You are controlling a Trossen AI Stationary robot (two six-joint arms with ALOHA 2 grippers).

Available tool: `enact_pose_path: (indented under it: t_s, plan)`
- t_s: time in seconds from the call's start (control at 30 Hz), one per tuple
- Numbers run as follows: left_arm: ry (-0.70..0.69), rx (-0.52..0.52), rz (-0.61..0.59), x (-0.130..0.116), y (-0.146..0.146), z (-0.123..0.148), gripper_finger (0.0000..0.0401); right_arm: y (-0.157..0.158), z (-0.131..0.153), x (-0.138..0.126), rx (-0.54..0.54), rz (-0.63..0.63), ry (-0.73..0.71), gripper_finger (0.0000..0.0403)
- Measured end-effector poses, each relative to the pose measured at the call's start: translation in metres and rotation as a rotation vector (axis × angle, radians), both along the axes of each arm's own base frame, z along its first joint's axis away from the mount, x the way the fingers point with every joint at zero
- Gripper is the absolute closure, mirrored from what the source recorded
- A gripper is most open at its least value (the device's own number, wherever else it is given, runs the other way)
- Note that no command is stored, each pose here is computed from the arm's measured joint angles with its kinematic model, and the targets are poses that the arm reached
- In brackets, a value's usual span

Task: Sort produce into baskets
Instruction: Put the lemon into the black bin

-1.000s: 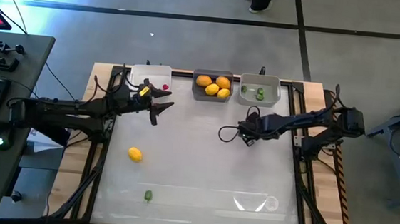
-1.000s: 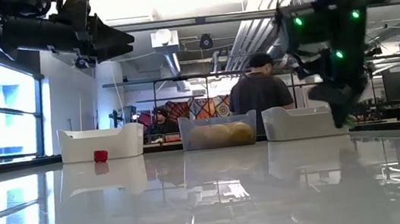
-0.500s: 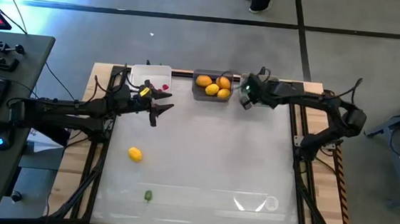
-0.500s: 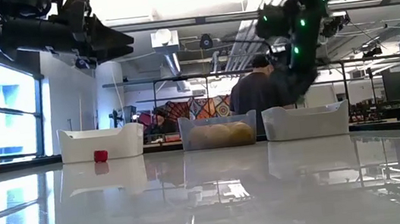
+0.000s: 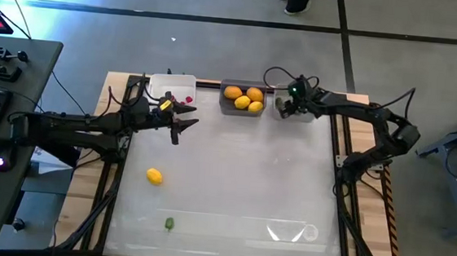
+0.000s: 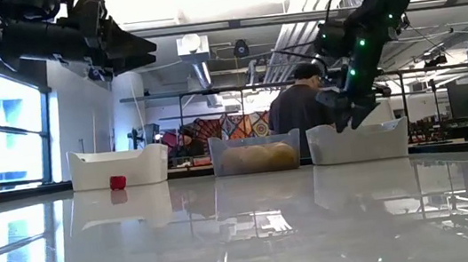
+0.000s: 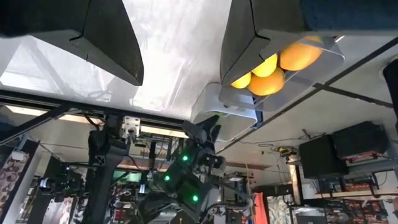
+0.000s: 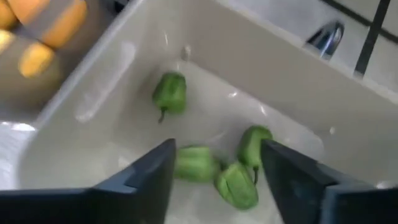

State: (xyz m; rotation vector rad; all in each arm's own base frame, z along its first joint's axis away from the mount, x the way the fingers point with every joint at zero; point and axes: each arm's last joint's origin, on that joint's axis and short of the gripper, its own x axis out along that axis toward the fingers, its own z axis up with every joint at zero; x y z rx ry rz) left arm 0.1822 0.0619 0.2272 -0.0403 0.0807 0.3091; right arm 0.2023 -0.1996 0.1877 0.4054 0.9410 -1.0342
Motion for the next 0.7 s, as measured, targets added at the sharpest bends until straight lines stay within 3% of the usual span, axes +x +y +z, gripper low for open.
enact_pose_path:
  t_s: [0.17,0.3,0.4,0.6,0.7]
  plan:
    - [0.022,-0.004,-0.02,0.001,-0.004,-0.001,0.0202,-0.001,0.012,0.009,-0.041,0.062,0.0,0.0115]
    - [0.134,0.003,-0.066,0.006,-0.01,0.005,0.0203,0.006,0.019,0.016,-0.076,0.093,0.007,0.0111]
    - [0.239,-0.014,-0.117,0.009,-0.019,0.016,0.0209,0.018,0.025,0.022,-0.114,0.125,0.012,0.0165]
    - [0.419,-0.044,-0.219,0.009,-0.044,0.038,0.0233,0.045,0.026,0.034,-0.238,0.176,0.066,0.0364]
    - [0.486,-0.071,-0.236,0.006,-0.054,0.045,0.0249,0.059,0.027,0.043,-0.301,0.204,0.047,0.0385]
